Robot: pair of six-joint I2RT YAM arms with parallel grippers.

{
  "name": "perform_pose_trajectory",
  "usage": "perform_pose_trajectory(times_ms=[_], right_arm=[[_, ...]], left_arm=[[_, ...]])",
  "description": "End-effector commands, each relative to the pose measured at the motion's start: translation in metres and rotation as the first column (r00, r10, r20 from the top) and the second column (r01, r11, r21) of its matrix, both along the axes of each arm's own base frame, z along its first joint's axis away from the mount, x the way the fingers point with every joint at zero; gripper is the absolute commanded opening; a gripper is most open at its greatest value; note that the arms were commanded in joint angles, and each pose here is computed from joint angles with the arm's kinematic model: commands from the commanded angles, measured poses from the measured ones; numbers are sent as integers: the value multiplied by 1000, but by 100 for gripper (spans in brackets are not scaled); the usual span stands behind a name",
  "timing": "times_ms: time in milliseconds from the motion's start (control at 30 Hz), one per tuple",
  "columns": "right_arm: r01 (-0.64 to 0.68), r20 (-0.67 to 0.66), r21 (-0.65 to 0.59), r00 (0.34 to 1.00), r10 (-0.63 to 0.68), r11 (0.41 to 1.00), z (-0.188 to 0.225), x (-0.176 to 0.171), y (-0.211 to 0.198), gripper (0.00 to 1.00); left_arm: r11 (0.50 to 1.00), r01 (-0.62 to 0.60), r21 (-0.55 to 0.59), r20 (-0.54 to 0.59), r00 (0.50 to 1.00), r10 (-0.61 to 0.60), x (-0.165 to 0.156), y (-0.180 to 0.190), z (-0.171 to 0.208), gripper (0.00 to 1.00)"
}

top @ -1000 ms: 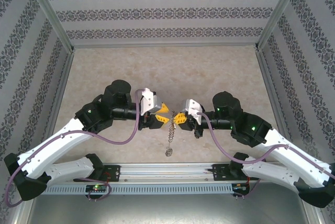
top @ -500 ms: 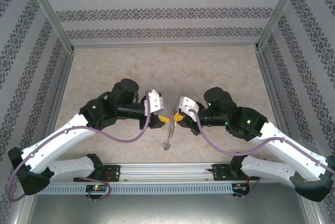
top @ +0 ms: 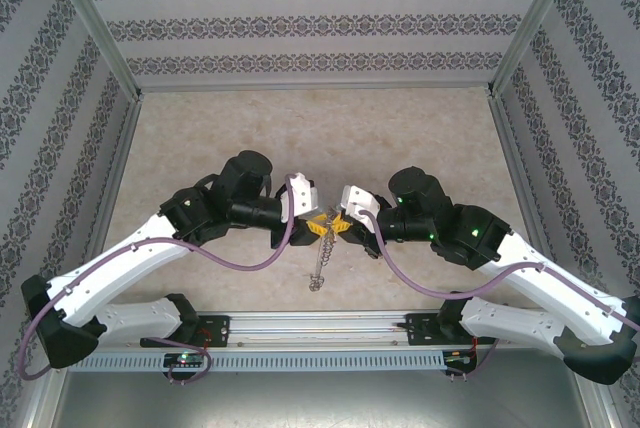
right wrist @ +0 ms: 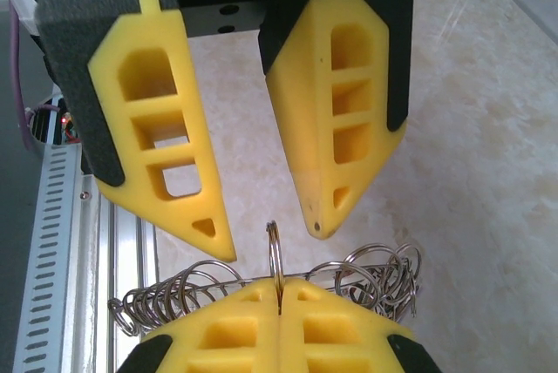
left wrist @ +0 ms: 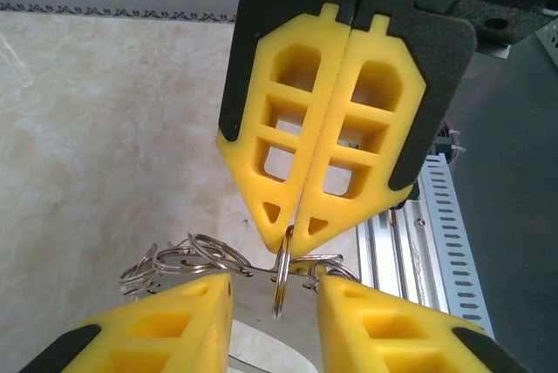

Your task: Put the keys on the keyring

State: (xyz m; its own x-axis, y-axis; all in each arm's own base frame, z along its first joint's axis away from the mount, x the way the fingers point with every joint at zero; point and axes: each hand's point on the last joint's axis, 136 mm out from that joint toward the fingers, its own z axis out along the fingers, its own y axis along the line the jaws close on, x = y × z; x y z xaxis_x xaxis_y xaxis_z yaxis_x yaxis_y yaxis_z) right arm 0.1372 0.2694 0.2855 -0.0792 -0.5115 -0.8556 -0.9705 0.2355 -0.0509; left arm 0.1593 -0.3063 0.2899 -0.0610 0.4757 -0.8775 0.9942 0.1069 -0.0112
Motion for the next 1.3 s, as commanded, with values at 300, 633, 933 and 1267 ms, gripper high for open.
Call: perform_pose_trajectory(times_ms=[300,633,933,1267], right_arm=[[-87,58,113,995,81,990,32,-11,12,0],[-12,-2,159,1000,12,987,19,-16,-4,23],[-28,-68,146,997,38,989,3,-19,1,22],[-30,-69,151,997,41,988,2,-17,2,1]], left_arm=[[997,27,-78,24,999,-25,-7,-5,13,0],[989,62,-131,32,998,-58,-14,-4,24,0],[982,78,-173,44,996,-72,-19,-1,36,0],[976,85,-199,49,996,-77,-22,2,41,0]])
